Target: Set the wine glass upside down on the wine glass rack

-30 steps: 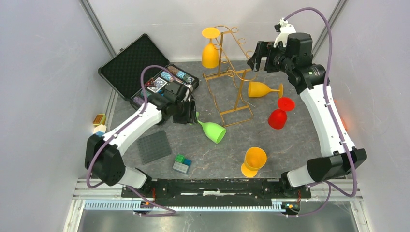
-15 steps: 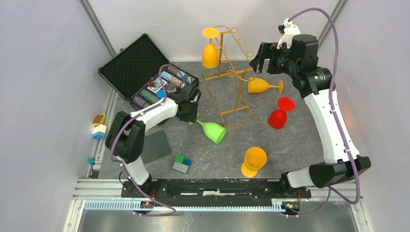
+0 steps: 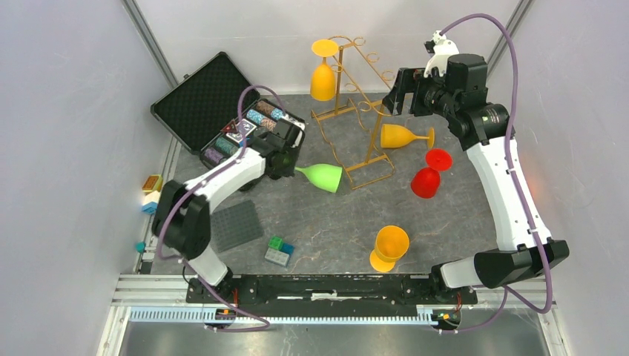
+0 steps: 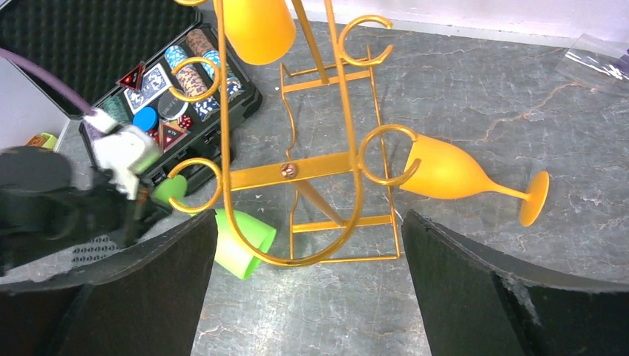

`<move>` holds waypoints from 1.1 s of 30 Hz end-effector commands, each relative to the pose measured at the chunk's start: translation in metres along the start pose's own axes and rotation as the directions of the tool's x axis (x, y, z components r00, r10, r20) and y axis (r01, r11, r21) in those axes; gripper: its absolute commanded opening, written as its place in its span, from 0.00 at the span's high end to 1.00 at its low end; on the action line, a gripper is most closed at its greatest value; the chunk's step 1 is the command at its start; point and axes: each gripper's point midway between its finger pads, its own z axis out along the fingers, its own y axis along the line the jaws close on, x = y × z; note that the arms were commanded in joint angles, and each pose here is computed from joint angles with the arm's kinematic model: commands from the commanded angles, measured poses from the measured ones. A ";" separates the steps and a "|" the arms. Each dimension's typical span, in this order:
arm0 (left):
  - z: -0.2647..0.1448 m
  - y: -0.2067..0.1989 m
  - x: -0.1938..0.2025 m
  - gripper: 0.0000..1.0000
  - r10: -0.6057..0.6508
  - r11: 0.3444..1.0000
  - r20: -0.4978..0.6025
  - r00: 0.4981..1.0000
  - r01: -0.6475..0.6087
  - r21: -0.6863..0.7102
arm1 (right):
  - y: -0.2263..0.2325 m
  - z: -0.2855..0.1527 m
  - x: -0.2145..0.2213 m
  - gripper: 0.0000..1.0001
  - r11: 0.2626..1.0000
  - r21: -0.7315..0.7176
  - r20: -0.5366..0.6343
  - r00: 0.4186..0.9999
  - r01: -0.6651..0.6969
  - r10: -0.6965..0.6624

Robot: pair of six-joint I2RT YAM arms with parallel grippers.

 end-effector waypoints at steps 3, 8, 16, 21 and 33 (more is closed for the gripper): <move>-0.101 0.045 -0.059 0.98 0.251 0.964 0.301 0.920 -0.209 -0.164 | 0.012 -0.011 -0.024 0.02 0.999 -0.048 0.067 0.998 0.023 -0.020; -0.156 0.061 -0.084 0.98 0.440 0.894 0.430 0.788 -0.340 -0.291 | 0.011 -0.006 -0.022 0.02 0.998 -0.050 0.059 0.998 0.025 -0.022; -0.192 0.058 -0.126 0.98 0.737 0.675 0.445 0.508 -0.548 -0.494 | 0.010 -0.001 -0.023 0.02 0.998 -0.048 0.053 0.998 0.030 -0.027; -0.206 0.055 -0.166 0.98 0.849 0.528 0.392 0.354 -0.531 -0.663 | 0.006 0.002 -0.023 0.02 0.998 -0.052 0.048 0.999 0.019 -0.017; -0.236 0.009 -0.245 0.98 0.929 0.332 0.366 0.050 -0.546 -0.769 | 0.024 -0.010 -0.058 0.02 0.986 -0.164 0.101 0.995 0.010 0.007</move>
